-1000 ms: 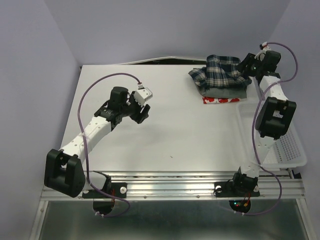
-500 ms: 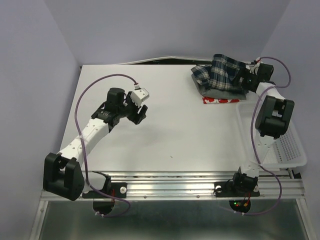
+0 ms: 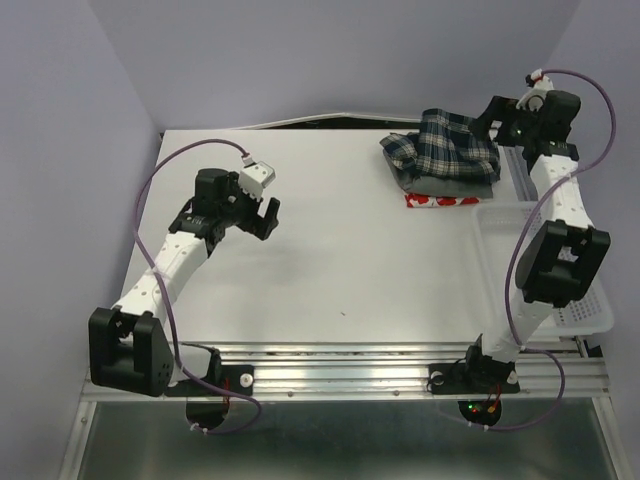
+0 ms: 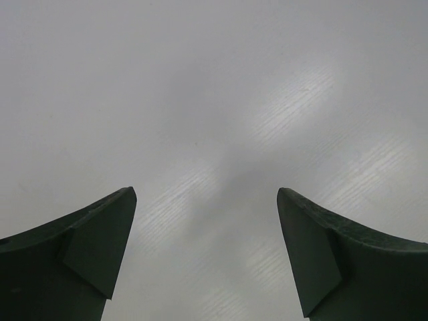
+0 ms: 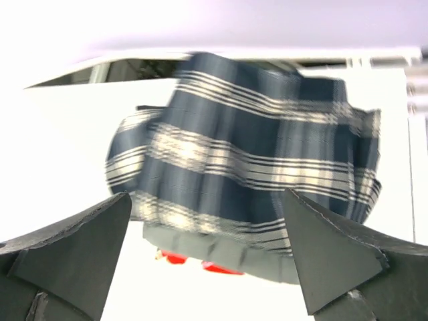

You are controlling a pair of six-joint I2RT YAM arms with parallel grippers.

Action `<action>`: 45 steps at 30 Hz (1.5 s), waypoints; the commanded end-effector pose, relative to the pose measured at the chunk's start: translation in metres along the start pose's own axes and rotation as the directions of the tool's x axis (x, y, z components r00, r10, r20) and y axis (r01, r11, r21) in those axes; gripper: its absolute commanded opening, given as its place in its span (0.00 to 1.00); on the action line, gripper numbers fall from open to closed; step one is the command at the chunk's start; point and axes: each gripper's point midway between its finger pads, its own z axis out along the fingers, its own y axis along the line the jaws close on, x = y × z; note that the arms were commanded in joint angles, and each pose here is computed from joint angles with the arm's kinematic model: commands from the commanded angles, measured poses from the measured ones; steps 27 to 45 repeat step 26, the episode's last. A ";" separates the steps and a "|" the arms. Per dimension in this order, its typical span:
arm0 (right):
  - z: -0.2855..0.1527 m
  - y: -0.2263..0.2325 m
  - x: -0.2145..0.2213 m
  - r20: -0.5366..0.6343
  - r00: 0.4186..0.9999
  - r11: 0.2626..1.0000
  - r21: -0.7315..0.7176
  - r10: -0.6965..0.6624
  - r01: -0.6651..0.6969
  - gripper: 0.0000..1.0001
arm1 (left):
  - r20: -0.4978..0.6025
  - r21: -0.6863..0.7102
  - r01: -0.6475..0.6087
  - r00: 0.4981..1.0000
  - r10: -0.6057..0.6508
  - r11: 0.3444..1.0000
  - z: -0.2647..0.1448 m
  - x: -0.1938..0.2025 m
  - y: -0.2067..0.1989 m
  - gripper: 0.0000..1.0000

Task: Fold and stack the skirts
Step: Neatly place the folded skirt to the corner

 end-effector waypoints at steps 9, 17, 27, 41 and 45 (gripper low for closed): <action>-0.067 0.187 0.177 -0.271 0.912 0.901 -0.390 -0.309 0.189 1.00 | 0.031 -0.115 0.086 0.996 -0.082 0.990 0.001 -0.019 0.033 0.99; -0.087 0.220 0.278 -0.369 0.831 0.854 -0.473 -0.417 0.218 1.00 | -0.029 -0.142 0.090 0.995 -0.095 0.986 0.002 0.020 0.029 0.99; -0.097 0.230 0.304 -0.376 0.809 0.835 -0.497 -0.452 0.236 1.00 | -0.065 -0.160 0.047 0.996 -0.058 0.986 -0.006 0.051 0.023 0.99; -0.097 0.230 0.304 -0.376 0.809 0.835 -0.497 -0.452 0.236 1.00 | -0.065 -0.160 0.047 0.996 -0.058 0.986 -0.006 0.051 0.023 0.99; -0.097 0.230 0.304 -0.376 0.809 0.835 -0.497 -0.452 0.236 1.00 | -0.065 -0.160 0.047 0.996 -0.058 0.986 -0.006 0.051 0.023 0.99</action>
